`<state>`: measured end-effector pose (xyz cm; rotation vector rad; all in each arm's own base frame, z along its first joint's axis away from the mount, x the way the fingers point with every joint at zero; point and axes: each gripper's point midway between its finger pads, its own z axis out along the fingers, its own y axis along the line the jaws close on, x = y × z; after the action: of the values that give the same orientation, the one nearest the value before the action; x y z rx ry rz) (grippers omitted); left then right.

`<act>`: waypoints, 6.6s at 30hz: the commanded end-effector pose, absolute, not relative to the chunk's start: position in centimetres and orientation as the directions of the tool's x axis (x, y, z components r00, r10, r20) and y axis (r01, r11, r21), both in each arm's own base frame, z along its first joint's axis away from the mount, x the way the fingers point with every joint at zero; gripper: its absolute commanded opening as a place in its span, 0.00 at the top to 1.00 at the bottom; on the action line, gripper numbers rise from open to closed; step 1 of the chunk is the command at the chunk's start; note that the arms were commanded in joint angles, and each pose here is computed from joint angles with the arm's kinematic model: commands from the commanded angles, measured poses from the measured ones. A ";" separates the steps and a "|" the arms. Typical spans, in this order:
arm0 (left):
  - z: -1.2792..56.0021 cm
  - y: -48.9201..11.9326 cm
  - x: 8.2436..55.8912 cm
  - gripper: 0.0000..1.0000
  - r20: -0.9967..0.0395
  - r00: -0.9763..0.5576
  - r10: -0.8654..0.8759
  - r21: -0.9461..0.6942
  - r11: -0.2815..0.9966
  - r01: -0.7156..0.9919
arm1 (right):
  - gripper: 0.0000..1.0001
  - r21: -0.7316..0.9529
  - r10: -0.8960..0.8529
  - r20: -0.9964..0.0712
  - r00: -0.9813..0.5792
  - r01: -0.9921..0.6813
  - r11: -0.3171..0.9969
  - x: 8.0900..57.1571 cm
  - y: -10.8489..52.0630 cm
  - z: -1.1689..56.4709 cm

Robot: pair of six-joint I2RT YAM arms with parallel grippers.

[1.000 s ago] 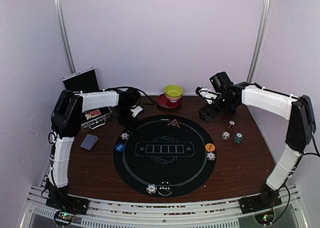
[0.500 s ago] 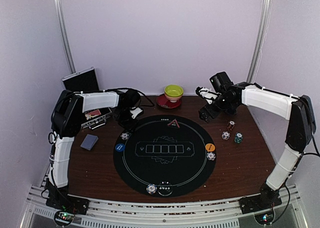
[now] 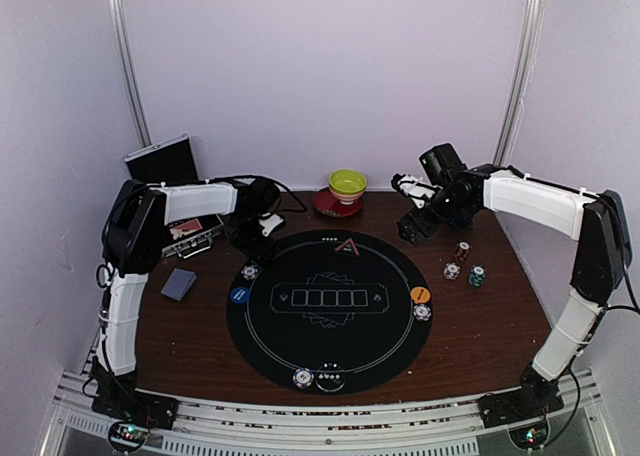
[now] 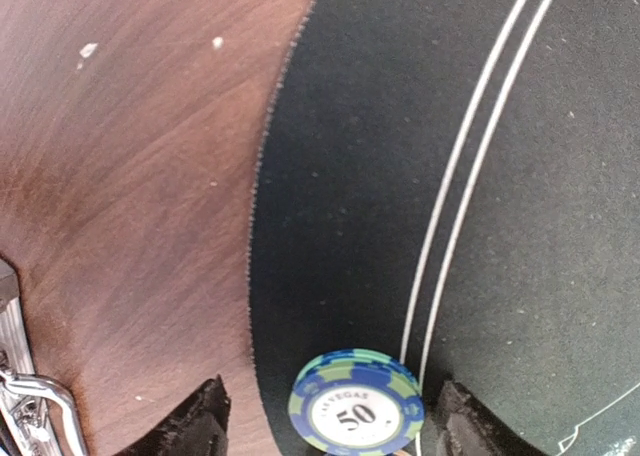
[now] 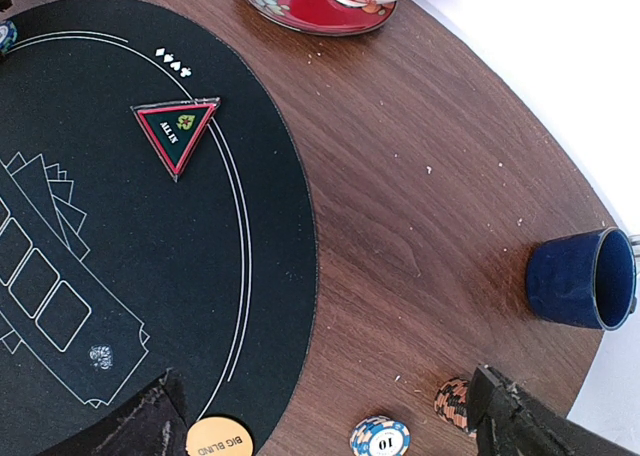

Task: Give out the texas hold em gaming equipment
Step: Place the poker chips pile at the small blind area, then pick up the pile of poker chips from the pile of poker chips, then place the poker chips pile in the big blind area.

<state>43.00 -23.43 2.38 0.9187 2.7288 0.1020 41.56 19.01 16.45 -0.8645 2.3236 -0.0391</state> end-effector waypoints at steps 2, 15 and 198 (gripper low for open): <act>4.9 -23.9 44.5 0.19 -0.289 -0.761 0.581 0.164 0.813 0.559 | 0.01 -0.255 -0.572 -0.590 -0.569 -0.541 0.801 41.8 18.4 17.4; 14.8 -27.9 43.2 0.02 -0.484 -0.675 0.557 0.210 0.823 0.529 | 0.00 -0.263 -0.559 -0.579 -0.594 -0.512 0.817 42.4 17.1 16.7; 14.6 -26.7 31.1 0.02 -0.604 -0.586 0.540 0.235 0.824 0.516 | 0.68 -0.169 -0.889 -0.263 -0.376 -0.889 0.426 22.8 21.1 4.9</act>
<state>30.44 -26.44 14.26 0.7842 2.3395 0.0484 22.49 20.79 4.70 -1.5206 2.4203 0.0357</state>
